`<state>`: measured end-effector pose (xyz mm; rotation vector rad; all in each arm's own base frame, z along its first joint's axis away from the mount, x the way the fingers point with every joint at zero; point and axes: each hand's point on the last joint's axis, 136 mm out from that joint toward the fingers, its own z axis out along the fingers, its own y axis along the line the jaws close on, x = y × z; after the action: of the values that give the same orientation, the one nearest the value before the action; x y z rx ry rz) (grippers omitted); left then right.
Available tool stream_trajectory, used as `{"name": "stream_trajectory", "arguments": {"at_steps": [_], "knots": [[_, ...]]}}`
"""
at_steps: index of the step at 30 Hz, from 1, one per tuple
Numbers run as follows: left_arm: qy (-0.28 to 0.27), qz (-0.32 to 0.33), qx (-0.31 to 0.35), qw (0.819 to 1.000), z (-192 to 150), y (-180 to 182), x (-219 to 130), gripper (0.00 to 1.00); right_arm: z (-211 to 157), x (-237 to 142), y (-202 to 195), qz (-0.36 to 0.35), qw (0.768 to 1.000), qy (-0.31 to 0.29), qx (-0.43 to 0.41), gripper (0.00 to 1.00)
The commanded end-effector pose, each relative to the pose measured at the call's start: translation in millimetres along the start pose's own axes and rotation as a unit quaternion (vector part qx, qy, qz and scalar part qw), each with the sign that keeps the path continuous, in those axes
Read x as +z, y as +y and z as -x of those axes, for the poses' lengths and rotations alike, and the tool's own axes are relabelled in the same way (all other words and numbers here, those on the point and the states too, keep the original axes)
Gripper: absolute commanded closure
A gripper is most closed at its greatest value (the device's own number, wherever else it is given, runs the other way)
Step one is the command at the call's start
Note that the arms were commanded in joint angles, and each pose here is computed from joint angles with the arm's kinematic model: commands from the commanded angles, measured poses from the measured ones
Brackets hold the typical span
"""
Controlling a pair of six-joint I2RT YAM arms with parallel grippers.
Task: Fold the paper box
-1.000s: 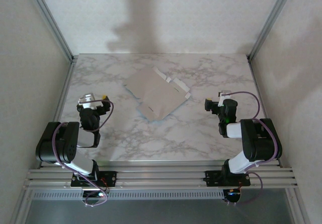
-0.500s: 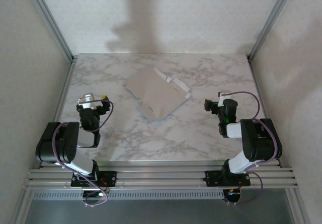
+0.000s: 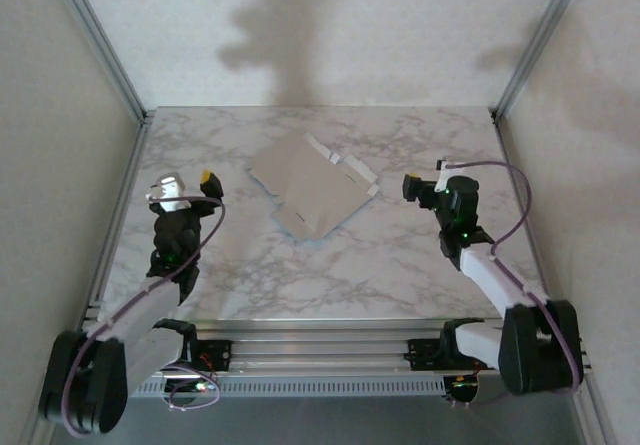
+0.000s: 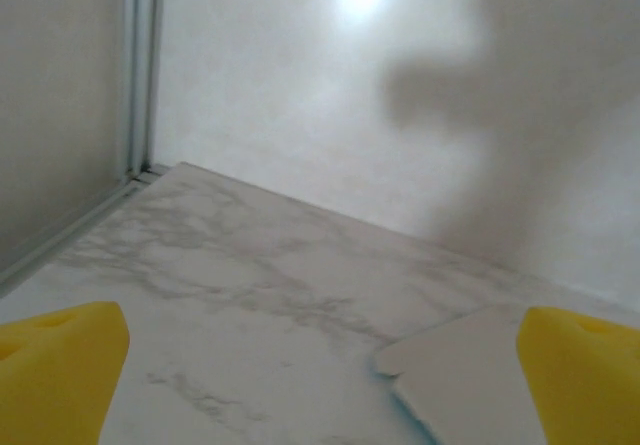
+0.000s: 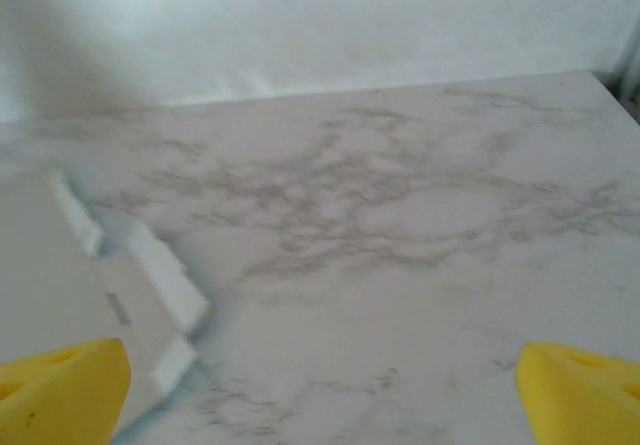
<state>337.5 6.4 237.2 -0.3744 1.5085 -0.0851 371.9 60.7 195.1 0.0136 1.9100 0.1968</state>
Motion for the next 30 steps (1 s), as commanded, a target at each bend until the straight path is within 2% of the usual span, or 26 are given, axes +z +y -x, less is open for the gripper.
{"name": "stream_trajectory", "arguments": {"at_steps": [1,5,13,20,22,26,30], "knots": [[0.067,0.012,-0.061,0.996,-14,1,-14,0.01,-29,-17,24,0.044,0.992,0.080,0.082,0.01],[0.110,-0.020,-0.120,0.986,-19,-11,-31,0.01,-33,-25,51,0.071,0.983,0.115,0.125,0.01],[0.196,-0.085,-0.196,0.957,-44,-43,-43,0.01,-47,-22,101,0.095,0.972,0.170,0.134,0.01],[0.239,-0.132,-0.250,0.929,-48,-83,-36,0.01,-58,2,139,0.115,0.958,0.222,0.137,0.01],[0.245,-0.157,-0.247,0.924,-45,-101,-30,0.01,-58,6,148,0.118,0.955,0.235,0.135,0.01],[0.289,-0.155,-0.224,0.918,-56,-122,-6,0.01,-63,20,162,0.125,0.950,0.249,0.142,0.01],[0.312,-0.162,-0.240,0.905,-73,-138,12,0.01,-68,38,171,0.126,0.947,0.265,0.127,0.01]]}}
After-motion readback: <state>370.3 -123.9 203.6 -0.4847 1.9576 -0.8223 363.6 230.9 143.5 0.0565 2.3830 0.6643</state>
